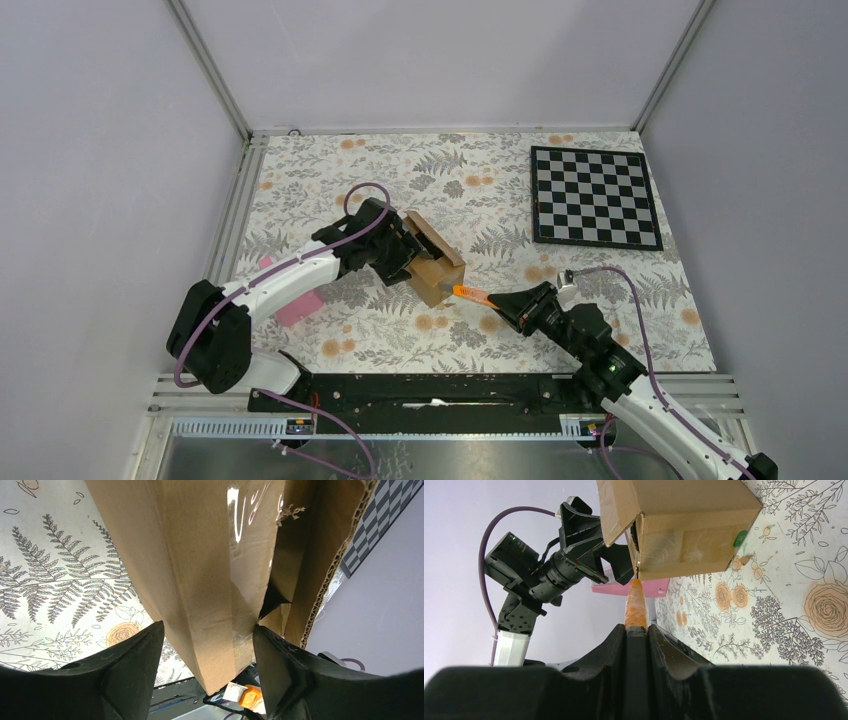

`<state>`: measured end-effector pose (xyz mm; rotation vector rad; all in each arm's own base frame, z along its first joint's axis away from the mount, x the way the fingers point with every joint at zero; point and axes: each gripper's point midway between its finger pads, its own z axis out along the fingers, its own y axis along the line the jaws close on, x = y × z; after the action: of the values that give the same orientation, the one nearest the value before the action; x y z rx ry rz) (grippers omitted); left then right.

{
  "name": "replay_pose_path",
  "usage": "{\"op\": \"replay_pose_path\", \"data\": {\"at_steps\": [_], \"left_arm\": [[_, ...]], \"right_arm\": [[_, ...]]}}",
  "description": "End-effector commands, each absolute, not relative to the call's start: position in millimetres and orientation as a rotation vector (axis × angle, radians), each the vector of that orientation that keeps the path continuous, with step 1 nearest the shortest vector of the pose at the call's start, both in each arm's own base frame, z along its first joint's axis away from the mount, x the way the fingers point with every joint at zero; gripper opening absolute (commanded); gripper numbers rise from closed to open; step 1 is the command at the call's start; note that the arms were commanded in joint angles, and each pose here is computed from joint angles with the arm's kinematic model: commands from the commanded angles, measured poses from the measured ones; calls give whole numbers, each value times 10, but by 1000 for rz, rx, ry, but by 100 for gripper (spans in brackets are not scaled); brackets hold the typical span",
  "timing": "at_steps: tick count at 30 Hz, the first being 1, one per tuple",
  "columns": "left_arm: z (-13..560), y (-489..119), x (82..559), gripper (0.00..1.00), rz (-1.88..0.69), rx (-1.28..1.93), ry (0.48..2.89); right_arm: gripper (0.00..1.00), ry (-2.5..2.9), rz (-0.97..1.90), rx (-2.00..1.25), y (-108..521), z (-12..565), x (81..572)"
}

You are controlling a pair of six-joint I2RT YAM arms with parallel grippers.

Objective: Unpack the express box
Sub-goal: Cut the express box at the center of the board.

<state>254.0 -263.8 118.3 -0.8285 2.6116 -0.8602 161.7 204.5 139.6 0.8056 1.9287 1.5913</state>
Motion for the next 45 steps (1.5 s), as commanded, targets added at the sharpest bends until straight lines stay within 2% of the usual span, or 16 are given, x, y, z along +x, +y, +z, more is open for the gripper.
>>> {"op": "replay_pose_path", "data": {"at_steps": [1, 45], "left_arm": [[1186, -2666, 2540, 67, -874, -832, 2610], [1142, -2682, 2519, 65, -875, -824, 2631]], "right_arm": [[0, 1867, 1613, 788, 2038, 1586, 1657], [0, 1832, 1505, 892, 1904, 1494, 1803]]}}
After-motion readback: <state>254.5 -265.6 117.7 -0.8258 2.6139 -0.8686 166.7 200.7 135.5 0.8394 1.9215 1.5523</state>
